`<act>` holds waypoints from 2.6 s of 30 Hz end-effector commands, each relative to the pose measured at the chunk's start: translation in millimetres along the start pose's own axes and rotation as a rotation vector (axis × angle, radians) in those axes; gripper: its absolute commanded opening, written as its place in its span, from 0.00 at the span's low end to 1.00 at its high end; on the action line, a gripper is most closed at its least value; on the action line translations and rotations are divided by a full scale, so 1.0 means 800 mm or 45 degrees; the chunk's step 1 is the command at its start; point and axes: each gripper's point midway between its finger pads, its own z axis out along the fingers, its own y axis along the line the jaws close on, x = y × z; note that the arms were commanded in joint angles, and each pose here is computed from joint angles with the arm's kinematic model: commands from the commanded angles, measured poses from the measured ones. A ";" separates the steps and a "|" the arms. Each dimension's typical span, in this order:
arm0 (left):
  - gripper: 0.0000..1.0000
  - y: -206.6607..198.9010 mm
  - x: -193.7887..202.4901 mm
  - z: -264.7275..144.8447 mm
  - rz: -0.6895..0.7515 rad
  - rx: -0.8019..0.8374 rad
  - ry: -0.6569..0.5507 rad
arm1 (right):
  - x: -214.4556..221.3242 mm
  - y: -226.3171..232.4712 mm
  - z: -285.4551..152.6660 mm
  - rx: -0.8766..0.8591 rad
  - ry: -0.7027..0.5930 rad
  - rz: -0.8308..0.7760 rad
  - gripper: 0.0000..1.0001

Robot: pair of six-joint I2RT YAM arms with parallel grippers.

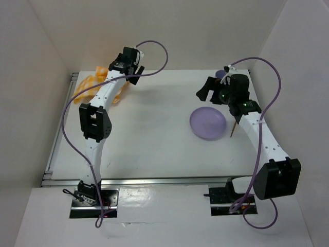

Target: Set the dinner table for one person

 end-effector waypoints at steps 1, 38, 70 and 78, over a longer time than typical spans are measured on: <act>1.00 0.038 0.013 0.045 -0.123 -0.251 0.040 | -0.034 0.011 0.008 -0.023 -0.097 -0.042 1.00; 0.00 0.031 -0.155 -0.430 0.015 0.003 -0.841 | 0.020 0.023 -0.069 -0.012 -0.035 -0.097 1.00; 0.00 -0.060 0.163 0.022 -0.660 0.706 0.456 | 0.134 0.016 0.004 -0.055 0.359 -0.056 1.00; 0.00 -0.039 0.163 0.010 -0.704 0.604 0.411 | 0.170 0.014 0.036 0.056 0.514 0.045 0.87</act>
